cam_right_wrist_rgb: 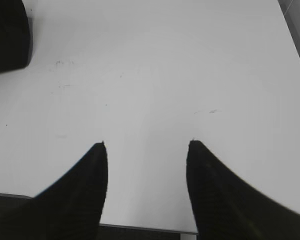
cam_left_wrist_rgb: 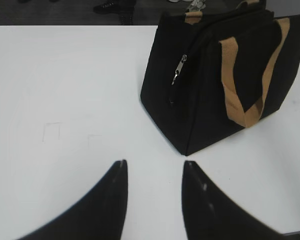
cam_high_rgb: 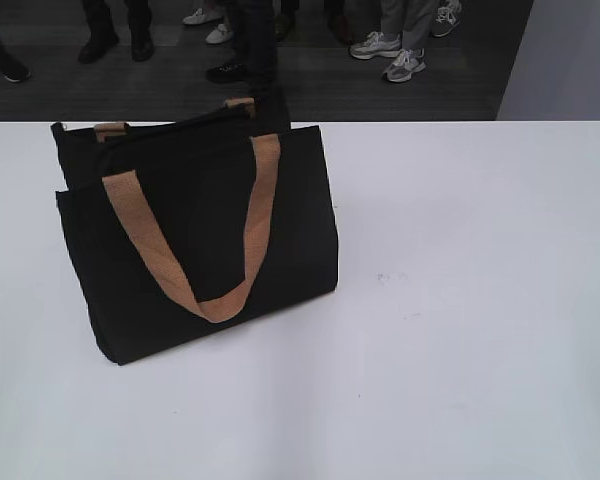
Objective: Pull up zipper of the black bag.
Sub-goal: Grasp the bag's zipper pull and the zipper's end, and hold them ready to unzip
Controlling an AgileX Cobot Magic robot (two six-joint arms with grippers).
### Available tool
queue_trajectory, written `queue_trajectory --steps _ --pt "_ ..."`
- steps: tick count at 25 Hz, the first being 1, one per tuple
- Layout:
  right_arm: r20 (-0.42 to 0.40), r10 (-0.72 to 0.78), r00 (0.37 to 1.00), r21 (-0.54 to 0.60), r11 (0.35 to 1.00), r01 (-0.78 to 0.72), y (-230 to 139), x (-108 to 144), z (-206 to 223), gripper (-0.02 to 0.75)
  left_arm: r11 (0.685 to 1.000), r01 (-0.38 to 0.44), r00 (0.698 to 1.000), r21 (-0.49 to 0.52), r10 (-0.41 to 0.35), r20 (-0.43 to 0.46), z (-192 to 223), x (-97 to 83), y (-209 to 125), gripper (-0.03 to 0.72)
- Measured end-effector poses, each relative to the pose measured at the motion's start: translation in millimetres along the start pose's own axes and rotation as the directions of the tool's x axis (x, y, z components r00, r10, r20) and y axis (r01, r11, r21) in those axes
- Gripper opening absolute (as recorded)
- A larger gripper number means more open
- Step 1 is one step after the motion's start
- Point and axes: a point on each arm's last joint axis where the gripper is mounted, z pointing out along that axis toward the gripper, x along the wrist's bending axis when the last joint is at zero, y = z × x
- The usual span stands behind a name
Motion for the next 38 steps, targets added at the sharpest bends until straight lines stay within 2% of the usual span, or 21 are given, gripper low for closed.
queue_trajectory --steps 38 --pt "-0.003 0.004 1.000 0.001 1.000 -0.004 0.0 0.3 0.0 0.400 1.000 0.000 1.000 0.000 0.000 0.000 0.0 0.0 0.0 0.277"
